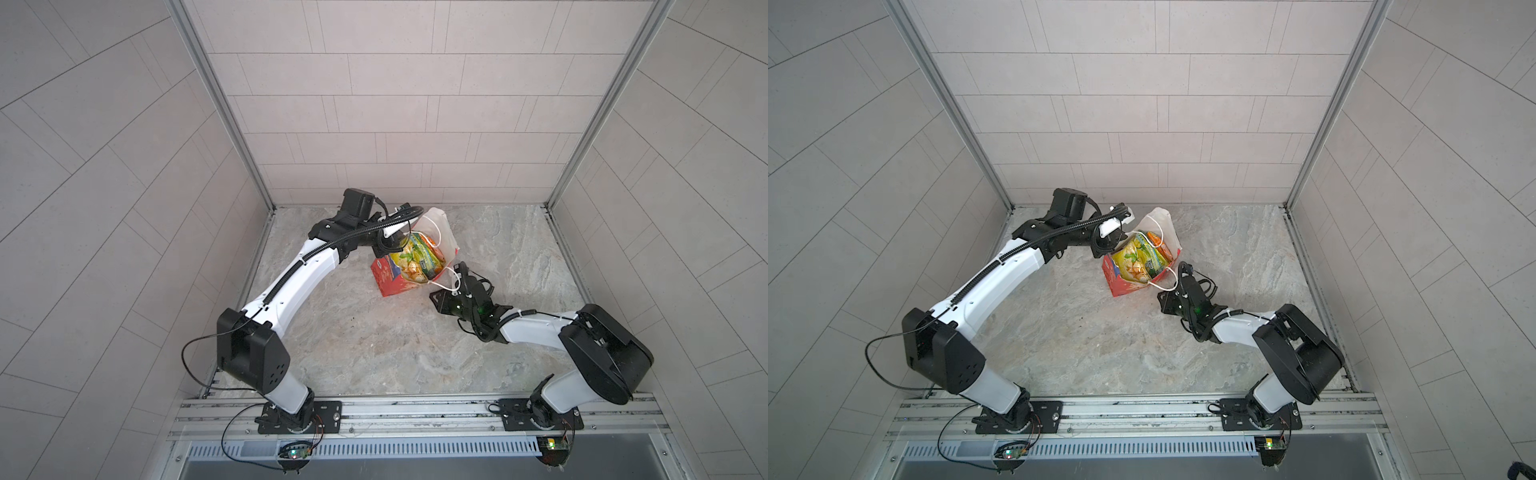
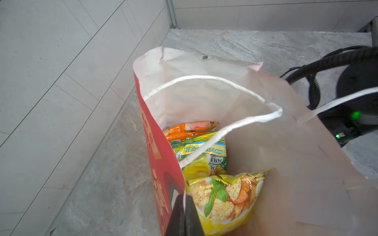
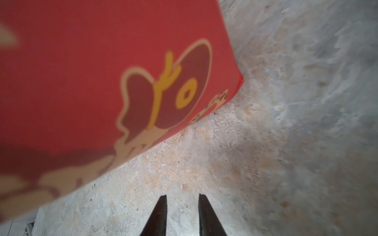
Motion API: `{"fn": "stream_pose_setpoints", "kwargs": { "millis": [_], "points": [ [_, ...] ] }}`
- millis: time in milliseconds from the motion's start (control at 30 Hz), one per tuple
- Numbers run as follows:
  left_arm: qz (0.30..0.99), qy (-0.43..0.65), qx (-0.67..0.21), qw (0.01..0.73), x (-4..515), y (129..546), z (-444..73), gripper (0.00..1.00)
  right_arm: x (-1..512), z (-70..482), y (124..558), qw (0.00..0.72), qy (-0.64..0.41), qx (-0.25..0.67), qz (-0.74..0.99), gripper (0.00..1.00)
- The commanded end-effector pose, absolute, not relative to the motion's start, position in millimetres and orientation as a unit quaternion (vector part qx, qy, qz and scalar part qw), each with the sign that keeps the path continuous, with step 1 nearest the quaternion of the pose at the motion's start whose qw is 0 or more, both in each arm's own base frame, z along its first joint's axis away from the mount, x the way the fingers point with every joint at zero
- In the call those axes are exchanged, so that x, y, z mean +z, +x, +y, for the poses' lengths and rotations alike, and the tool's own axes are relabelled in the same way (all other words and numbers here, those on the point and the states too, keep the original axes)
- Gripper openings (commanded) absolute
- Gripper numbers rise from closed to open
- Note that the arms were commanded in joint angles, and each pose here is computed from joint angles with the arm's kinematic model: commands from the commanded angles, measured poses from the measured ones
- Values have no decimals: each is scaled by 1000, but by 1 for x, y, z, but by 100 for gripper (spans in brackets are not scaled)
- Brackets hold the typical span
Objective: Take the snacks out of the paper bag
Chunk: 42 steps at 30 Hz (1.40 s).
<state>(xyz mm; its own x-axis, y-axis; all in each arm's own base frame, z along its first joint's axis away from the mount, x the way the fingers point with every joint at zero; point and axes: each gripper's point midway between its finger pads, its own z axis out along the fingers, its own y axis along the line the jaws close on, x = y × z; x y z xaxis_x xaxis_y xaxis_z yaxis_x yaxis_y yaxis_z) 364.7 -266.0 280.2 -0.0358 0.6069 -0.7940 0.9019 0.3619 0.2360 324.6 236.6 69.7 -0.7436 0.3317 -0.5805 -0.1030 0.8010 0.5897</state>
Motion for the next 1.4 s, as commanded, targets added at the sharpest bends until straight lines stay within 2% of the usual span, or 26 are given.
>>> {"fn": "stream_pose_setpoints", "kwargs": {
  "millis": [0,367,533,667,867,1033,1233,1367],
  "points": [
    [645,553,-194,490,313,345,-286,0,75,242,336,379,91,322,863,27],
    [610,548,-222,528,340,320,-288,0,64,283,367,415,64,332,845,27],
    [607,552,-199,536,347,326,-285,0,68,298,391,445,63,335,828,27],
    [619,541,-174,542,339,340,-283,0,86,324,404,460,17,367,809,31],
    [633,530,-182,534,315,341,-282,0,92,307,354,484,-73,378,786,42],
    [618,534,-224,532,301,322,-287,0,82,281,300,452,-121,372,802,45],
    [618,549,-233,513,279,304,-286,0,104,228,265,456,-166,260,835,48],
    [614,545,-215,530,283,304,-282,0,157,182,251,523,-174,192,812,49]
  ]
}}
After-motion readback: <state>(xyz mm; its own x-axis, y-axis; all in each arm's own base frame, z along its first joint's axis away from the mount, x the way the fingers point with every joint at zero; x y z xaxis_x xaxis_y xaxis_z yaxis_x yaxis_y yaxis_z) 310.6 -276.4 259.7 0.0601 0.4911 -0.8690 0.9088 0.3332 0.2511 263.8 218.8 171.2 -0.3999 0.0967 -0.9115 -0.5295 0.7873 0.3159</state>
